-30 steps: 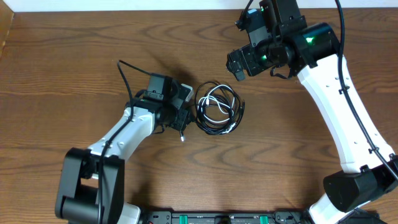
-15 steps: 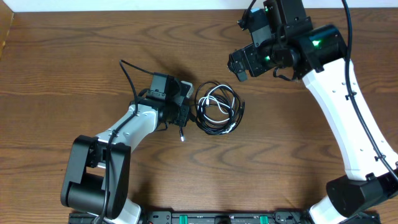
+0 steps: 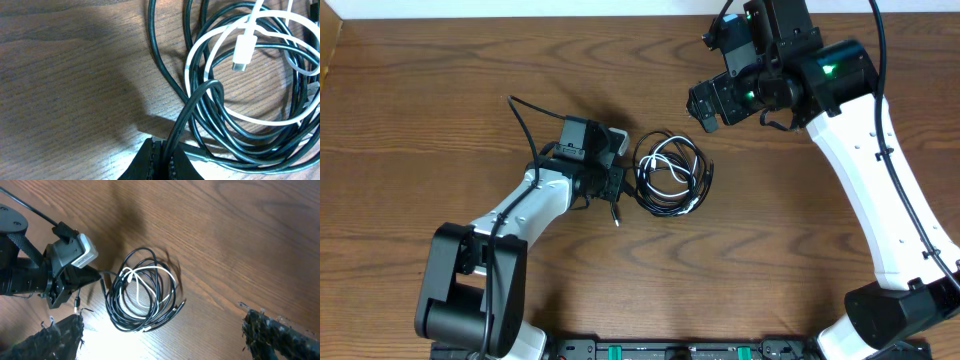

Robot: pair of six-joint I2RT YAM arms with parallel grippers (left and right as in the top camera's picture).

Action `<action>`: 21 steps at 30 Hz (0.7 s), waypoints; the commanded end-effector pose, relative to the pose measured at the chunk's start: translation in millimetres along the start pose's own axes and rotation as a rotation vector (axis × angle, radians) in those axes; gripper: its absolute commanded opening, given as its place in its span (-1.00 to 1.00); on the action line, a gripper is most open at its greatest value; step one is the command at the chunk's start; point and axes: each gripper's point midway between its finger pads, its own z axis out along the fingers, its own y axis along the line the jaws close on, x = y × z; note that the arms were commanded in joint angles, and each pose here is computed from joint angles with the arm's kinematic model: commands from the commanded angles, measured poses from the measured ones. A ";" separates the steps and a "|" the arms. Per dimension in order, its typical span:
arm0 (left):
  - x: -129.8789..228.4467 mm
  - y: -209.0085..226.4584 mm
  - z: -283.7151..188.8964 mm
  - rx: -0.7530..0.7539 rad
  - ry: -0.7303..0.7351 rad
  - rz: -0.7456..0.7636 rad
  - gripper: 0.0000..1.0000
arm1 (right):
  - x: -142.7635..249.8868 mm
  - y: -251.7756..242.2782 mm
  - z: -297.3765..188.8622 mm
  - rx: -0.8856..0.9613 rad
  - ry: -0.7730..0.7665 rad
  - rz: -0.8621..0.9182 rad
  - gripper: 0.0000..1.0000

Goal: Untangle cables

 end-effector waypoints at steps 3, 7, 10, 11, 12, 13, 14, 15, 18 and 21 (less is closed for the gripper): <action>-24.2 -3.8 -22.1 -0.006 -0.077 0.007 -0.85 | -1.7 1.3 -9.3 -0.003 -0.021 -0.014 0.99; -36.6 -9.3 -41.1 -0.010 -0.137 0.027 -0.85 | -1.8 1.3 -9.3 -0.003 -0.021 -0.014 0.99; -47.7 -10.1 -59.1 -0.016 -0.193 0.020 -0.85 | -1.8 1.2 -9.1 -0.003 -0.021 -0.014 0.99; -54.0 -7.9 -69.5 -0.021 -0.226 -0.002 -0.84 | -1.4 1.2 -9.0 -0.003 -0.019 -0.014 0.99; -60.5 -5.0 -82.3 -0.027 -0.259 -0.029 -0.85 | -0.5 1.4 -8.8 -0.004 -0.015 -0.013 0.99; -63.5 -4.0 -88.5 -0.030 -0.273 -0.036 -0.85 | 0.3 1.5 -8.7 -0.004 -0.012 -0.012 0.99; -67.7 -4.0 -97.7 -0.029 -0.292 -0.038 -0.85 | 1.4 1.5 -8.6 -0.004 -0.008 -0.011 0.99; -71.9 -5.9 -107.6 -0.024 -0.306 -0.037 -0.85 | 2.8 1.6 -8.6 -0.005 -0.002 -0.010 0.99; -84.0 -15.6 -132.7 -0.011 -0.331 -0.028 -0.85 | 8.2 1.6 -5.1 -0.007 0.019 -0.016 0.98; -97.8 -23.4 -153.7 -0.004 -0.352 -0.024 -0.85 | 17.0 4.4 3.4 -0.015 0.050 -0.024 0.98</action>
